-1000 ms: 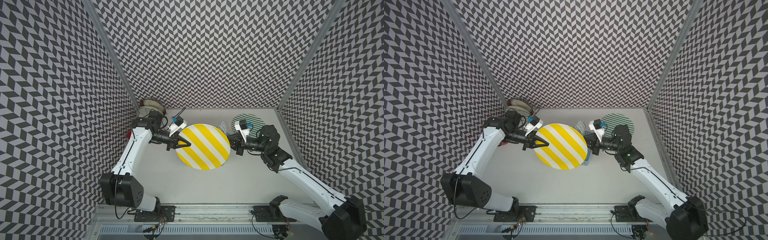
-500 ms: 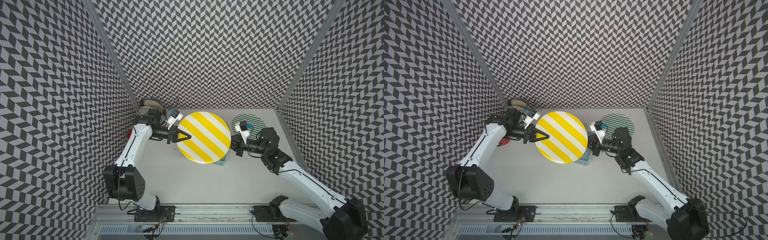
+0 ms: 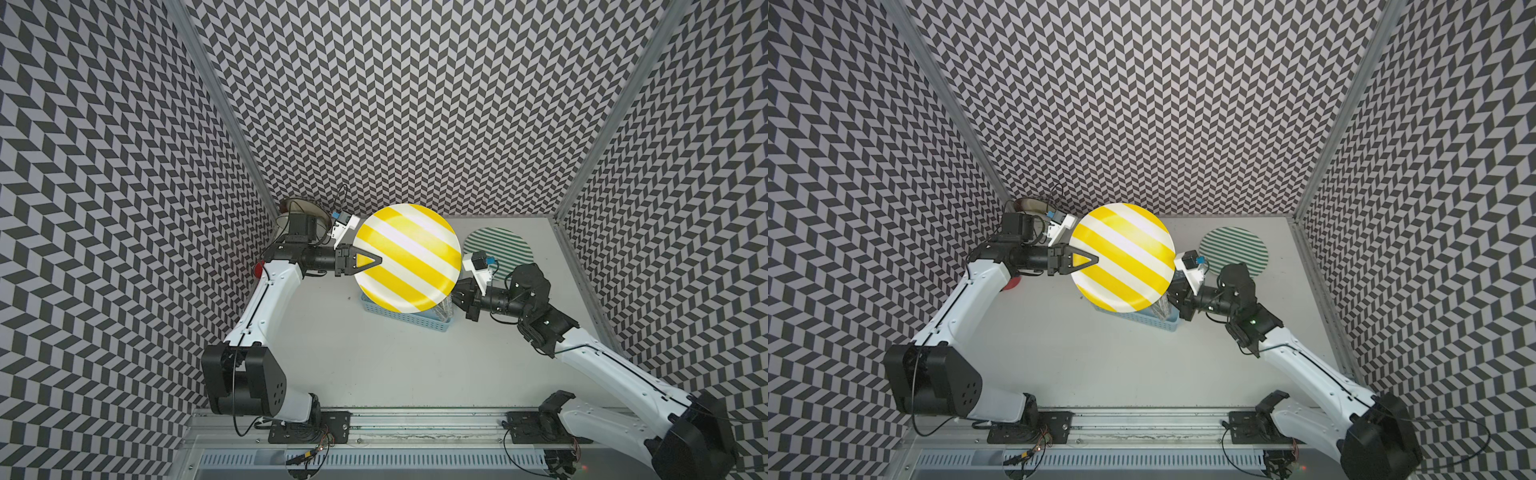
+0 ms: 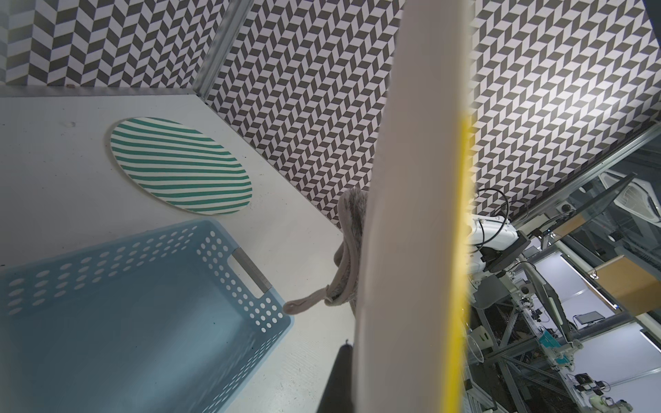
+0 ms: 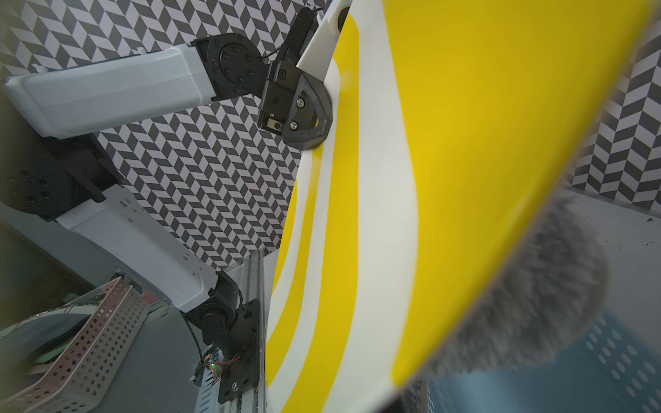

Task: Wipe the wet plate dry
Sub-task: Wipe the plate with towel.

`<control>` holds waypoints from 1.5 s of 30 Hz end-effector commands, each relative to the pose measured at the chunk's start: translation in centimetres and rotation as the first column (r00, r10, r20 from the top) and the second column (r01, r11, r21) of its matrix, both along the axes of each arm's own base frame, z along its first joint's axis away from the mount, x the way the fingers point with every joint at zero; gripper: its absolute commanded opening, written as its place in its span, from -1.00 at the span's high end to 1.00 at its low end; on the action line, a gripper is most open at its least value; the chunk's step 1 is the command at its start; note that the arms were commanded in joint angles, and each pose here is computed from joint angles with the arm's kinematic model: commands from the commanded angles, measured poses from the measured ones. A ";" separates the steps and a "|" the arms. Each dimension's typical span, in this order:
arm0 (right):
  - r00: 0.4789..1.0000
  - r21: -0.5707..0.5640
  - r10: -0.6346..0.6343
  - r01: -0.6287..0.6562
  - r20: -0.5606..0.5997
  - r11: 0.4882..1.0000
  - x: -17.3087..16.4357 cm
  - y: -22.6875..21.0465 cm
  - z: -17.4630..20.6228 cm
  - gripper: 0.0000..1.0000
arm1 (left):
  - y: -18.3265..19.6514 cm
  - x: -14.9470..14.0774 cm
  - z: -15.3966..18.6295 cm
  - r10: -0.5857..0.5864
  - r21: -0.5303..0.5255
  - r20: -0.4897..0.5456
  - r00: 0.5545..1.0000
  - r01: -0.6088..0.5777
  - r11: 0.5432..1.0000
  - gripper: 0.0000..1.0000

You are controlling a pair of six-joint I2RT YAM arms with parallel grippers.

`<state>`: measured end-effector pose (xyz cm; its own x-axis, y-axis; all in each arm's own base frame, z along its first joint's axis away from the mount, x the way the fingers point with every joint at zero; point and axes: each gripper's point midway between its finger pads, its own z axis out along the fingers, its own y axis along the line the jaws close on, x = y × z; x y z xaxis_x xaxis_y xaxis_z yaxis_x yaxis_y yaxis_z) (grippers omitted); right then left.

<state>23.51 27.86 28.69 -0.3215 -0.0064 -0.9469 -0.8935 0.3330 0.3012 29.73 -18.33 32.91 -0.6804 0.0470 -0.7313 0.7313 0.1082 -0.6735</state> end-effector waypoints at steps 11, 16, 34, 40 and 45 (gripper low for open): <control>0.959 0.176 -0.189 0.153 0.210 0.973 -0.5 1.7 5.9 1.00 | 0.3 3.5 -1.0 0.231 0.082 -0.108 0.967 -0.223 0.971 1.00; 0.943 0.185 -0.245 0.206 0.224 0.961 -0.3 2.5 5.8 1.00 | -0.1 3.2 -1.2 0.226 0.073 -0.168 0.960 -0.216 0.974 1.00; 0.872 0.271 -0.410 0.339 0.269 0.901 -1.1 5.7 7.1 1.00 | -1.7 2.9 -2.9 0.197 0.046 -0.309 0.931 -0.192 0.980 1.00; 0.871 0.277 -0.387 0.308 0.303 0.910 -1.3 8.3 7.5 1.00 | -2.2 2.5 -3.1 0.189 0.046 -0.319 0.929 -0.184 0.982 1.00; 0.873 0.287 -0.352 0.260 0.339 0.922 -2.1 10.8 8.2 1.00 | -2.2 2.6 -3.3 0.201 0.049 -0.317 0.927 -0.196 0.979 1.00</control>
